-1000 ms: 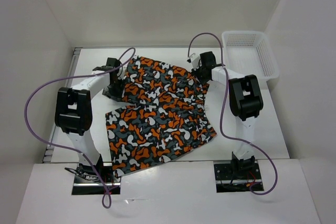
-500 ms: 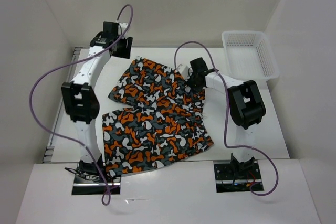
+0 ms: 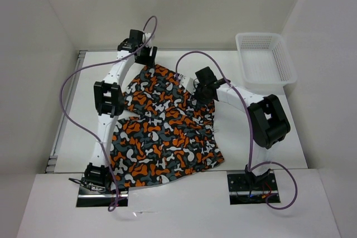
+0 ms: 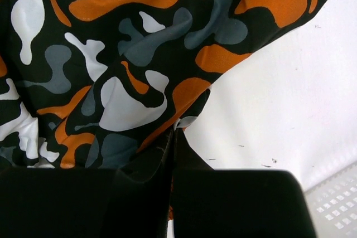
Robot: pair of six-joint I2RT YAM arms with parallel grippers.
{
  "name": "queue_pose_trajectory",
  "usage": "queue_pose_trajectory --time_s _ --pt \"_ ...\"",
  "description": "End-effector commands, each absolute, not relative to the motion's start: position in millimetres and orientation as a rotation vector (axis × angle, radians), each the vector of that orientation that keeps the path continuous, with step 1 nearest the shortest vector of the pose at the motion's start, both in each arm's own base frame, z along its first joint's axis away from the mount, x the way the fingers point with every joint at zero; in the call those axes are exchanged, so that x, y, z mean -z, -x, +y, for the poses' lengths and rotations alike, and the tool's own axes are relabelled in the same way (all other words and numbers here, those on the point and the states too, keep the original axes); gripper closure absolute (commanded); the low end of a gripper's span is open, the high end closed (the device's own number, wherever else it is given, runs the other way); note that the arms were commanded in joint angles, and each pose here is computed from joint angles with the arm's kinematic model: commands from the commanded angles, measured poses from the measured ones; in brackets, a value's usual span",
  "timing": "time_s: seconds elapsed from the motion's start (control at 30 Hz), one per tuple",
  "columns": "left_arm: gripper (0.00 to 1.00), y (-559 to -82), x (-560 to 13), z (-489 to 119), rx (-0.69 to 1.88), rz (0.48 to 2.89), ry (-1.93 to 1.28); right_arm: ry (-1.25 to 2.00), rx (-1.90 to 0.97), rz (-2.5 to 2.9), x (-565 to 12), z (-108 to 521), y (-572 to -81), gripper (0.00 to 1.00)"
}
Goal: Fold and stack the shorts
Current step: Fold the shorts
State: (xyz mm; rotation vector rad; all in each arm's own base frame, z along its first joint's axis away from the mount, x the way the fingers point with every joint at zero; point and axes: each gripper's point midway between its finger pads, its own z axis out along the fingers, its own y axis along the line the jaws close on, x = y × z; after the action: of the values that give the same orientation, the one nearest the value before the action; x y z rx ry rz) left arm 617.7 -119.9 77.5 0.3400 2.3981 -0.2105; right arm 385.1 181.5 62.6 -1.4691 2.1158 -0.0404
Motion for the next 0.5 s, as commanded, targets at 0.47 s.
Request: queue_pose_trajectory --time_s 0.47 --pt "0.06 -655.3 -29.0 -123.3 -0.022 2.339 -0.299 1.44 -0.007 2.117 -77.8 188.7 -386.5 1.0"
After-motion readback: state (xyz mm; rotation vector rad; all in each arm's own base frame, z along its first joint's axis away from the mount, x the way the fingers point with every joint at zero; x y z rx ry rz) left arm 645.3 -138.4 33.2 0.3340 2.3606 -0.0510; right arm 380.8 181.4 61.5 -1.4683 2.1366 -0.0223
